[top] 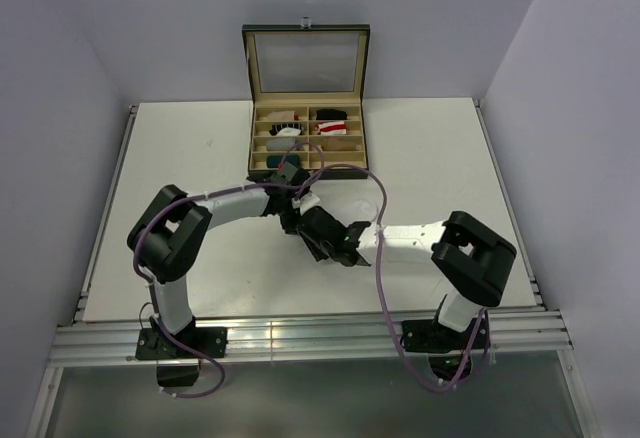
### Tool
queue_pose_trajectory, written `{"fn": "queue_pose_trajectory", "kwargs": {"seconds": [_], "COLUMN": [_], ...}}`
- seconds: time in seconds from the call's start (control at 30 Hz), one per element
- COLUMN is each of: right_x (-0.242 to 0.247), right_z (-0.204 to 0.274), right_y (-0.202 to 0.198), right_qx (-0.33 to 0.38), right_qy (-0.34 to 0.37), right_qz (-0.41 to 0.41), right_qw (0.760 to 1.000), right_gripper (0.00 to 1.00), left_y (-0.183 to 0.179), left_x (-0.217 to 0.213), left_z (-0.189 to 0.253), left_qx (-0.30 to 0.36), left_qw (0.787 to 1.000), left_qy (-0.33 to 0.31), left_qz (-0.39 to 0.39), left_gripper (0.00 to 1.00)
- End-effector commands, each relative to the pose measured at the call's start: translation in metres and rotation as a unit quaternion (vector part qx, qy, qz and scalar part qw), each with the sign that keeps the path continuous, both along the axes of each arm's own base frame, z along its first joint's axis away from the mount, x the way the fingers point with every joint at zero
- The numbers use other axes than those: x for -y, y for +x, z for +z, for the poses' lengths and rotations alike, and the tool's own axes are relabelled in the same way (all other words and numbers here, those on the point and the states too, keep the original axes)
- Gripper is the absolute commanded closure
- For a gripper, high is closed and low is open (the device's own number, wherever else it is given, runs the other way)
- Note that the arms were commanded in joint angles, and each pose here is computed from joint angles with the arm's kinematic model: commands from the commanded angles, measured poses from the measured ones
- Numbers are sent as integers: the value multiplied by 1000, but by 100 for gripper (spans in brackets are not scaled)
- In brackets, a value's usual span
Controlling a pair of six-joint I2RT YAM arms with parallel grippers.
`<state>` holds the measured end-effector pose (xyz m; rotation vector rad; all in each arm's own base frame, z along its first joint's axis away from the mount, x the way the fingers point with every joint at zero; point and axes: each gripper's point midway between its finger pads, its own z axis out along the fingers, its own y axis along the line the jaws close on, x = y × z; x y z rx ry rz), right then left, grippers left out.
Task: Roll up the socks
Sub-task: Roll the sock at the center of the board.
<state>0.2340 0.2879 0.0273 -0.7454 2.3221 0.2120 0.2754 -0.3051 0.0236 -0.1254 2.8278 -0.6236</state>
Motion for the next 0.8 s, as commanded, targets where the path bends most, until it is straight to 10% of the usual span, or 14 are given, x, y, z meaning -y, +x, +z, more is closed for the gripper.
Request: {"fn": "queue_pose_trajectory", "kwargs": {"seconds": [0.0,0.13,0.27,0.53,0.77], "right_x": [18,23,21,-18,-29], "right_z": [-18,-35,-47,-28,-8], "right_y": [4,0,-5,-25,-23], "right_qx": [14,-12,-37,-178,-335], "right_qy": [-85,-114,-125,51,261], "right_qz": [-17,-34,-30,41,53], "right_qw": [996,993,991,982,904], "right_gripper": [57,66,100,100,100], "left_y": [-4,0,9,29,29], "left_x": [-10,-9,-23,-46,-53], "left_z": [-12,-1,9,39,51], "left_qx": [-3,7,17,51,72], "left_qw": [999,999,999,997,992], "left_qy": [37,27,26,-7,-28], "left_qz": [-20,-27,-10,53,96], "left_gripper": [60,61,61,47,40]}}
